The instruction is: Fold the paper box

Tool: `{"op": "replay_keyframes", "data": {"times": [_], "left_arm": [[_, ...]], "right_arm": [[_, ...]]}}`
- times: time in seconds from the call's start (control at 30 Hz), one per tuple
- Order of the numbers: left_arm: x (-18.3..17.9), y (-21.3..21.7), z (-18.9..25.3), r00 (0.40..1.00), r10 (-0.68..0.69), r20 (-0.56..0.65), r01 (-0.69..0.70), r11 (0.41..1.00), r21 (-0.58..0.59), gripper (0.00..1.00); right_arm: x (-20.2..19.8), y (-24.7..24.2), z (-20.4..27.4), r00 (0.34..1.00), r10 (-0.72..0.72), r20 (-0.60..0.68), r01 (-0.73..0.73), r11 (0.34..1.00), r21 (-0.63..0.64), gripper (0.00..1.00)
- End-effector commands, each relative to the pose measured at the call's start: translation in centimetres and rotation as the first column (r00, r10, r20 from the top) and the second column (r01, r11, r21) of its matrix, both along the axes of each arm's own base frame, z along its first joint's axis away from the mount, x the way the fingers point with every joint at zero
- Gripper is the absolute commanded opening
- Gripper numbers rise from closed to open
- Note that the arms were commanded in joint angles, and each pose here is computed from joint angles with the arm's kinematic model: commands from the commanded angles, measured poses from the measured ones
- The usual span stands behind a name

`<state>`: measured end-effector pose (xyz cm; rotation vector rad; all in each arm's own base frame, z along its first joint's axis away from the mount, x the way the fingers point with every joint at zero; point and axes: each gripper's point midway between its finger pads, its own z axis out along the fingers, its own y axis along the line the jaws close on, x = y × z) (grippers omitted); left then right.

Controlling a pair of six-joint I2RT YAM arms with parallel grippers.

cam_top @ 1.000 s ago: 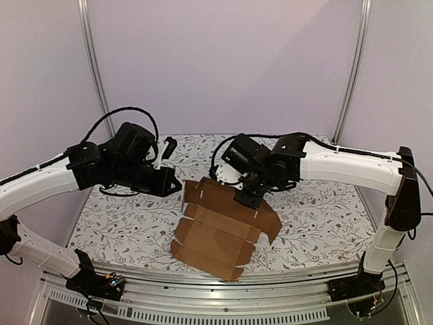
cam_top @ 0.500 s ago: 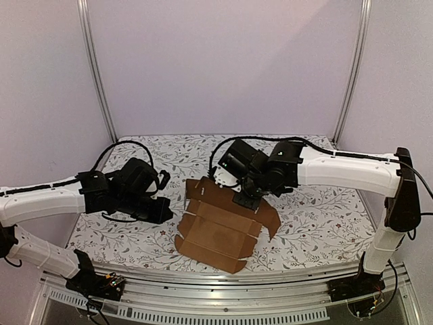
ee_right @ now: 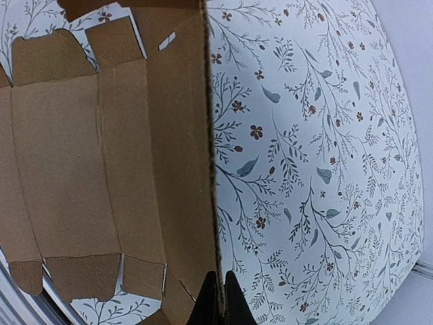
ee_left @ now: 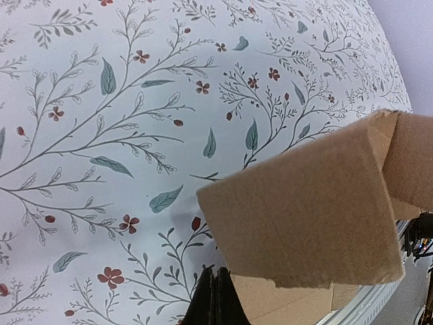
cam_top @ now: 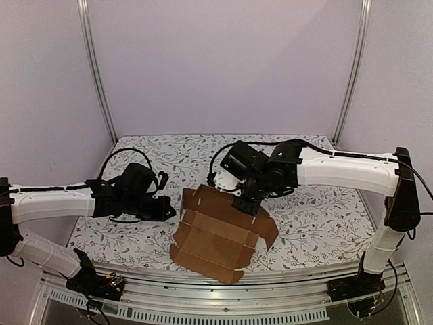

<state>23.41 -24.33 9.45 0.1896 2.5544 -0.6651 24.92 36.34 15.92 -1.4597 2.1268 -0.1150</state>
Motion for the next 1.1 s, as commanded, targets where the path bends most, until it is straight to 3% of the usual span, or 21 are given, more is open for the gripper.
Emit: {"op": "replay_keyframes", "data": {"times": [0.0, 0.43, 0.8, 1.07], "left_arm": [[0.9, 0.1, 1.2, 0.999, -0.023, 0.045, 0.025, 0.999, -0.040, 0.00], [-0.6, -0.7, 2.4, 0.993, -0.105, 0.062, 0.114, 0.978, -0.175, 0.00], [-2.2, -1.9, 4.7, 0.974, -0.191, 0.119, 0.218, 0.933, -0.286, 0.00], [-2.4, -2.0, 4.3, 0.975, -0.192, 0.114, 0.218, 0.927, -0.305, 0.00]], "right_arm": [[-1.5, -0.4, 0.8, 0.992, 0.032, -0.118, -0.022, 0.996, 0.088, 0.00], [-4.2, 0.2, 5.3, 0.954, 0.211, -0.215, -0.144, 0.947, 0.287, 0.00], [-3.5, -0.3, 4.6, 0.963, 0.161, -0.215, -0.101, 0.959, 0.265, 0.00], [-3.6, 0.3, 5.0, 0.961, 0.161, -0.224, -0.087, 0.948, 0.306, 0.00]]}}
